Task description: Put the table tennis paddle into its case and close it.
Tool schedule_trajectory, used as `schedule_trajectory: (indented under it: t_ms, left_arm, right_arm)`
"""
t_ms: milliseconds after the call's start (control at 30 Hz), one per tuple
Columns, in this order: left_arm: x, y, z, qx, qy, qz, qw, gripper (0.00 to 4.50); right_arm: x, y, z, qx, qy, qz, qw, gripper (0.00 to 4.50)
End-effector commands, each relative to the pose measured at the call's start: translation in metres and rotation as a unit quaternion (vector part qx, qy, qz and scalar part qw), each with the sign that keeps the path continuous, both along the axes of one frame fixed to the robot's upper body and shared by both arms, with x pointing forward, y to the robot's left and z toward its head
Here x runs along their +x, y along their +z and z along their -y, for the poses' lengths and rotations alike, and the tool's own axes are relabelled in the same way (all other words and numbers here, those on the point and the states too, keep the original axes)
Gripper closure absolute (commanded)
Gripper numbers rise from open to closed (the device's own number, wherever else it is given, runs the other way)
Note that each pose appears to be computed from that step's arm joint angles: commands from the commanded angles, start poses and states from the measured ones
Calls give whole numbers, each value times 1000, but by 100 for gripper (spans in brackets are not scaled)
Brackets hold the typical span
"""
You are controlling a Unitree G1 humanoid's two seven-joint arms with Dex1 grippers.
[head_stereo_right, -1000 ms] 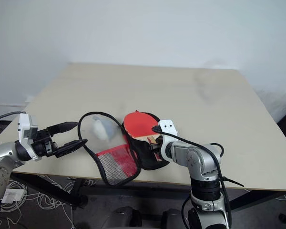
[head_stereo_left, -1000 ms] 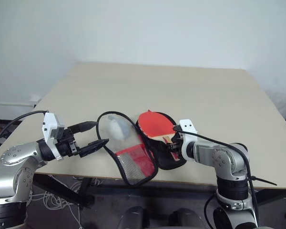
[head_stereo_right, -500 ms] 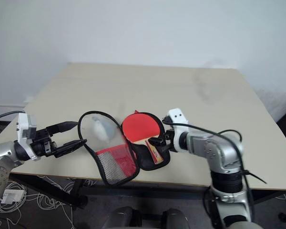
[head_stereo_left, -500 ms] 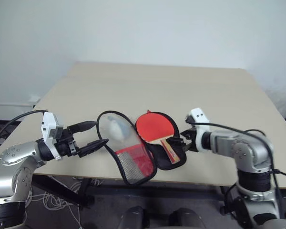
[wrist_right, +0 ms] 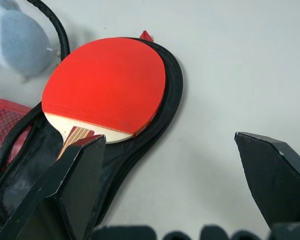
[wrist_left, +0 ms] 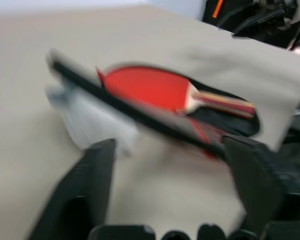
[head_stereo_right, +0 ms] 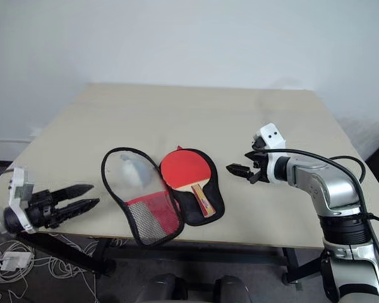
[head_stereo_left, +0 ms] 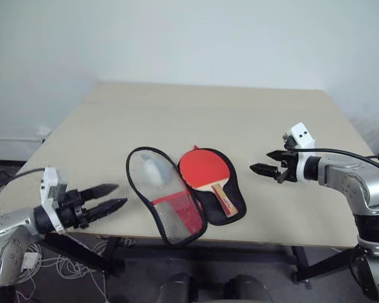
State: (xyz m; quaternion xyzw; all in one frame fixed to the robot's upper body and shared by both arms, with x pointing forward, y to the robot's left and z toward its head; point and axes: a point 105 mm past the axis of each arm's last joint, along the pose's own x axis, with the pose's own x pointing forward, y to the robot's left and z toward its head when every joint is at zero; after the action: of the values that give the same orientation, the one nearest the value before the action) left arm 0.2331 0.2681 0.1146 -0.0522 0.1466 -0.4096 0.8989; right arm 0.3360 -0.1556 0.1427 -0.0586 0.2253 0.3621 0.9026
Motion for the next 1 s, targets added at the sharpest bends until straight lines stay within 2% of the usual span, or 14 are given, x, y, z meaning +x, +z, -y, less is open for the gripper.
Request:
schedule_trajectory:
  t_ms: [33, 167, 200, 333, 500, 600, 700, 767, 1000]
  left_arm:
    - [0, -12, 1, -14, 19, -17, 1000, 272]
    - [3, -25, 23, -36, 13, -27, 999, 422]
    - [6, -28, 27, -32, 17, -22, 999, 447]
    - [26, -38, 45, -21, 48, -15, 998, 447]
    - [30, -25, 101, -93, -14, -27, 995, 447]
    - [36, -7, 137, -157, -42, -39, 986, 447]
    - [43, 0, 164, -192, -50, -59, 978, 447]
    - [47, -3, 183, -194, -58, -75, 976, 447]
    - [57, -14, 213, -167, -52, -100, 979, 447]
  right_arm:
    - [3, 14, 1, -3, 4, 33, 999, 0]
    - [5, 15, 1, -1, -1, 36, 999, 0]
    - [6, 15, 1, 0, -2, 37, 999, 0]
    - [5, 15, -1, 3, -1, 38, 999, 0]
    - [4, 13, -3, 6, -2, 38, 999, 0]
    - [5, 15, -1, 9, -6, 39, 999, 0]
    - [7, 16, 3, 6, -13, 42, 999, 0]
    - [11, 19, 9, 1, -23, 51, 998, 0]
    - [15, 38, 31, -29, -24, 100, 994, 0]
